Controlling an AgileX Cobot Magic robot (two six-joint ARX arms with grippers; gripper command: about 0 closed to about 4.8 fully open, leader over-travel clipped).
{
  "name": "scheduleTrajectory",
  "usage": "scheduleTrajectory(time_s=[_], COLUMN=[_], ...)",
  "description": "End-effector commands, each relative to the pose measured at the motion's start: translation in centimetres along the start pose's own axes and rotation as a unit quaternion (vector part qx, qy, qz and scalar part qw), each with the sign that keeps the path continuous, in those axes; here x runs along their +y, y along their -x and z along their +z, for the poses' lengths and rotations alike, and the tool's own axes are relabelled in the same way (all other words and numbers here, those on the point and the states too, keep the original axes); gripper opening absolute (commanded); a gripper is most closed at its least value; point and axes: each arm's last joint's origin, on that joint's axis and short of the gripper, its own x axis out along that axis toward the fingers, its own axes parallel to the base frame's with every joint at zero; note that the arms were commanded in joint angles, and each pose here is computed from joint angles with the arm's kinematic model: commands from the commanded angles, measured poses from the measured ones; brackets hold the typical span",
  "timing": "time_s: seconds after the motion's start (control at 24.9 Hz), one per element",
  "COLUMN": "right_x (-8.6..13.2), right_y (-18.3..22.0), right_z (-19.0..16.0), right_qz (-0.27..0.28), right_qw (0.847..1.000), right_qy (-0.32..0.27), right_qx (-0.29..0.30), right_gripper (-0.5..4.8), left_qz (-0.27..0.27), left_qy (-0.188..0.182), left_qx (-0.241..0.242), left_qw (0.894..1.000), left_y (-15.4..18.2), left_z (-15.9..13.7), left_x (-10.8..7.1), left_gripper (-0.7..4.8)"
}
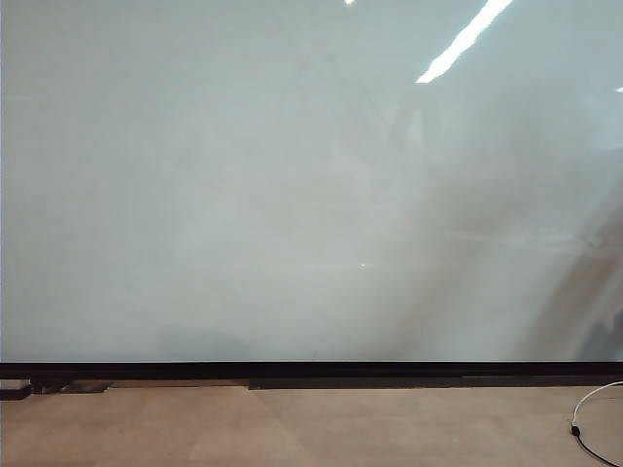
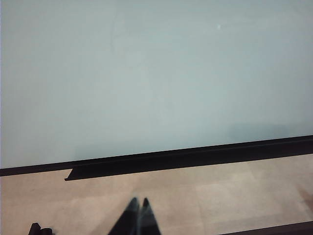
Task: Pick up the pen on the shelf to the right of the whiteboard and draw a triangle.
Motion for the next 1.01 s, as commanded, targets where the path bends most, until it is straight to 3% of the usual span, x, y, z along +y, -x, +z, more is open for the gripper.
scheduleTrajectory(time_s=[0.04, 1.01], right_x=[-0.1, 0.2], right_y=[-0.1, -1.2], right_z=[0.3, -0.3], right_qz=[0.0, 0.013], right_qw=[1.0, 1.0], right_qy=[0.006, -0.004], right_qx=[-0.01, -0.009], right_gripper=[3.58, 3.2], left_qz=[0.0, 0.0], left_qy=[-0.001, -0.001], left_qx=[-0.005, -0.005], left_qw=[1.0, 1.0], left_y=[0.0, 0.0], left_z=[0.2, 0.2], left_x=[0.0, 0.0], left_gripper=[-0.05, -0.05])
